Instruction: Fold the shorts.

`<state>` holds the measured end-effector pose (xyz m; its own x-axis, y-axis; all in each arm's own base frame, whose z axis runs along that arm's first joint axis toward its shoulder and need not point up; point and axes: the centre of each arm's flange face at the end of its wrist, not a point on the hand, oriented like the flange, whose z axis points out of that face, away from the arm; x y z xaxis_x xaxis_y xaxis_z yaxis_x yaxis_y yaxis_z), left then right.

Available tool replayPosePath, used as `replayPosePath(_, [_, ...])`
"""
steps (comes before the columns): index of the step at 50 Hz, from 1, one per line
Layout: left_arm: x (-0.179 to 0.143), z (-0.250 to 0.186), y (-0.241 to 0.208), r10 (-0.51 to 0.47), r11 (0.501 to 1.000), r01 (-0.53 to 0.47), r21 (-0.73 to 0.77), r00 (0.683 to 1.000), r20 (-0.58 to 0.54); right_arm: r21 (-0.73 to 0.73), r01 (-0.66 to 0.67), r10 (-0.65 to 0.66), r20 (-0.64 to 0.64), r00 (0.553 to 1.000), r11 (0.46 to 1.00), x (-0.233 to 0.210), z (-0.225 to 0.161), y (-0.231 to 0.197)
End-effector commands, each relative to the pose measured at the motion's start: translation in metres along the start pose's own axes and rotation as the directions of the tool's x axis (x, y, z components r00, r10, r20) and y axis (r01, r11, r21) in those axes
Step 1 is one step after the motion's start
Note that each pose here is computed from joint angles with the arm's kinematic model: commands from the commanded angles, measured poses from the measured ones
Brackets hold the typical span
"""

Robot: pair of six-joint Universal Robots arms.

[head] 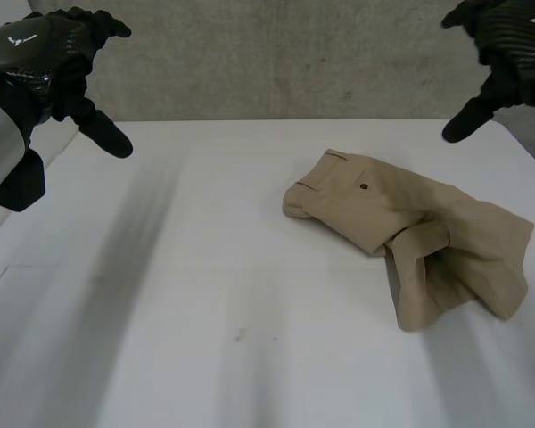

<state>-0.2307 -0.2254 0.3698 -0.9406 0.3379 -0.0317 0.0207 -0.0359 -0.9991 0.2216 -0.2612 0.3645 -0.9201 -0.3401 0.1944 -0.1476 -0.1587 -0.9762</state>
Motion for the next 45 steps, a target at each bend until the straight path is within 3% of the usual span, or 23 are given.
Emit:
replayPosePath(1, [0.000,0.000,0.000,0.001,1.000,-0.001,0.001,1.000,-0.001,-0.006,0.004,-0.004,-0.110,0.994,1.000,0.030,0.008,0.001])
replayPosePath(12, [0.001,0.002,0.005,0.005,1.000,-0.005,-0.016,1.000,-0.003,-0.009,0.006,-0.007,-0.119,0.993,1.000,0.030,0.008,0.000])
replayPosePath(20, [0.003,0.013,0.018,0.007,1.000,-0.007,0.004,1.000,-0.007,-0.053,0.016,-0.018,-0.030,0.999,0.998,0.021,0.008,0.011])
replayPosePath(29, [0.027,0.042,0.057,0.009,1.000,-0.007,0.018,0.993,-0.116,-0.385,0.065,-0.010,0.142,0.990,0.921,-0.003,0.001,0.088])
replayPosePath(34, [0.043,0.064,0.094,0.019,1.000,-0.023,-0.019,0.981,-0.191,-0.396,0.074,-0.017,0.146,0.989,0.915,-0.006,-0.003,0.112])
replayPosePath(39, [0.046,0.075,0.112,0.032,0.998,-0.041,-0.042,0.981,-0.193,-0.355,0.060,-0.016,0.127,0.992,0.933,-0.008,0.003,0.131])
replayPosePath(45, [0.048,0.073,0.117,0.029,0.997,-0.040,-0.058,0.981,-0.191,-0.347,-0.035,0.081,0.121,0.989,0.937,-0.024,0.029,0.158])
